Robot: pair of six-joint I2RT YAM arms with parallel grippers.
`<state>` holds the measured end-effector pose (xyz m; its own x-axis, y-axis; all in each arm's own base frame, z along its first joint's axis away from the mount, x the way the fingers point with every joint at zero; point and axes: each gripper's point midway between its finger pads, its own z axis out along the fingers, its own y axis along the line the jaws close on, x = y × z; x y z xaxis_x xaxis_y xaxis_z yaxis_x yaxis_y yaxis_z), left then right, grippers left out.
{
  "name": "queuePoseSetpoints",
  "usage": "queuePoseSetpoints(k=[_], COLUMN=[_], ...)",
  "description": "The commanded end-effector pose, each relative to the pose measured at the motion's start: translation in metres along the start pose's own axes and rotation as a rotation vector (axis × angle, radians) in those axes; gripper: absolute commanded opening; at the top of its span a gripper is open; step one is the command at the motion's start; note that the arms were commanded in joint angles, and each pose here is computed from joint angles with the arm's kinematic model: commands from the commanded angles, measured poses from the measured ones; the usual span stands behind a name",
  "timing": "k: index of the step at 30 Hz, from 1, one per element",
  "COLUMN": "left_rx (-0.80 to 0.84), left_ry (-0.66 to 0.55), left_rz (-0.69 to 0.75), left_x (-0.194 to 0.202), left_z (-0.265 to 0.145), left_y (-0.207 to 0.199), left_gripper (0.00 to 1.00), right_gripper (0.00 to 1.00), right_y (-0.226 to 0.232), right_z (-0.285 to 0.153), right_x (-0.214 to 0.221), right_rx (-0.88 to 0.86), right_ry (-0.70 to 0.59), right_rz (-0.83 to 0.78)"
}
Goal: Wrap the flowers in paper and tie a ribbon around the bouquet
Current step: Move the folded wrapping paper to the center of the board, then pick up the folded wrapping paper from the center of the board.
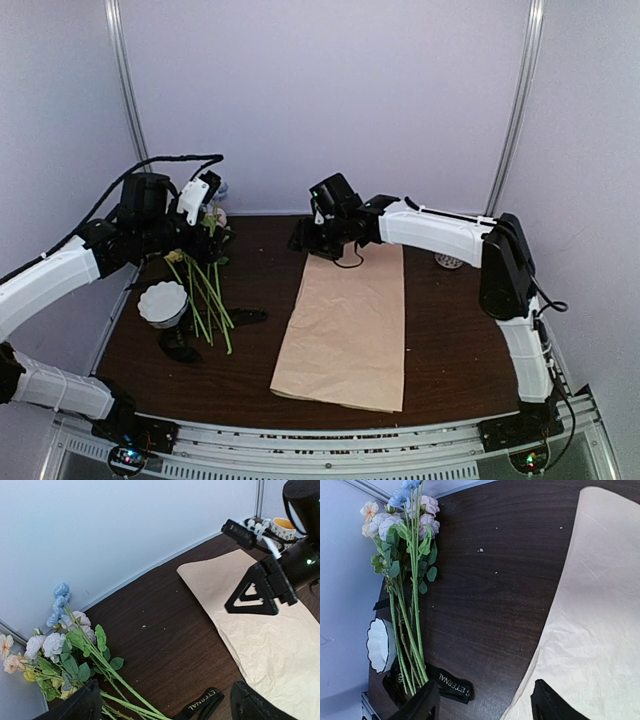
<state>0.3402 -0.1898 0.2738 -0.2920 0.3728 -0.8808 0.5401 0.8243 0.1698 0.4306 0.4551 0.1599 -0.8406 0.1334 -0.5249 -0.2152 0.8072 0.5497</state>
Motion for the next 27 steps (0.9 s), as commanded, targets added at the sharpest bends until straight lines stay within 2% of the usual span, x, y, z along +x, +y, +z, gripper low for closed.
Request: queuePoseSetpoints(k=[1,5,8,14,17,22,27], left_rx=[0.053,0.125,0.214,0.681,0.802,0.761,0.572], left_ry=[0.012,0.004,0.035,0.151,0.206,0.328,0.421], left_rz=[0.047,0.135,0.308,0.663,0.794,0.94,1.015], left_x=[0.004,0.007,0.025,0.107,0.147,0.186,0.211], left_z=[0.002,0.0,-0.007,-0.058,-0.077,-0.072,-0.034], left_y=[-0.01,-0.033,-0.069,-0.184,-0.216,-0.233,-0.226], left_gripper=[0.91,0.88,0.88,0.86,0.81,0.69,0.46], right_gripper=[0.68,0.72,0.74,0.74,0.74,0.73,0.73], right_y=[-0.035,-0.085,-0.117,-0.159,-0.167,-0.162,-0.161], right_z=[-0.063,-0.107,-0.128,-0.155,-0.157,-0.155,-0.153], right_x=[-0.003,0.039,0.084,0.153,0.172,0.195,0.215], right_rx=[0.143,0.227,0.262,0.292,0.266,0.237,0.227], right_ry=[0.011,0.086,0.169,0.258,0.268,0.28,0.304], right_rz=[-0.146,-0.137,-0.099,-0.06,-0.04,-0.076,-0.099])
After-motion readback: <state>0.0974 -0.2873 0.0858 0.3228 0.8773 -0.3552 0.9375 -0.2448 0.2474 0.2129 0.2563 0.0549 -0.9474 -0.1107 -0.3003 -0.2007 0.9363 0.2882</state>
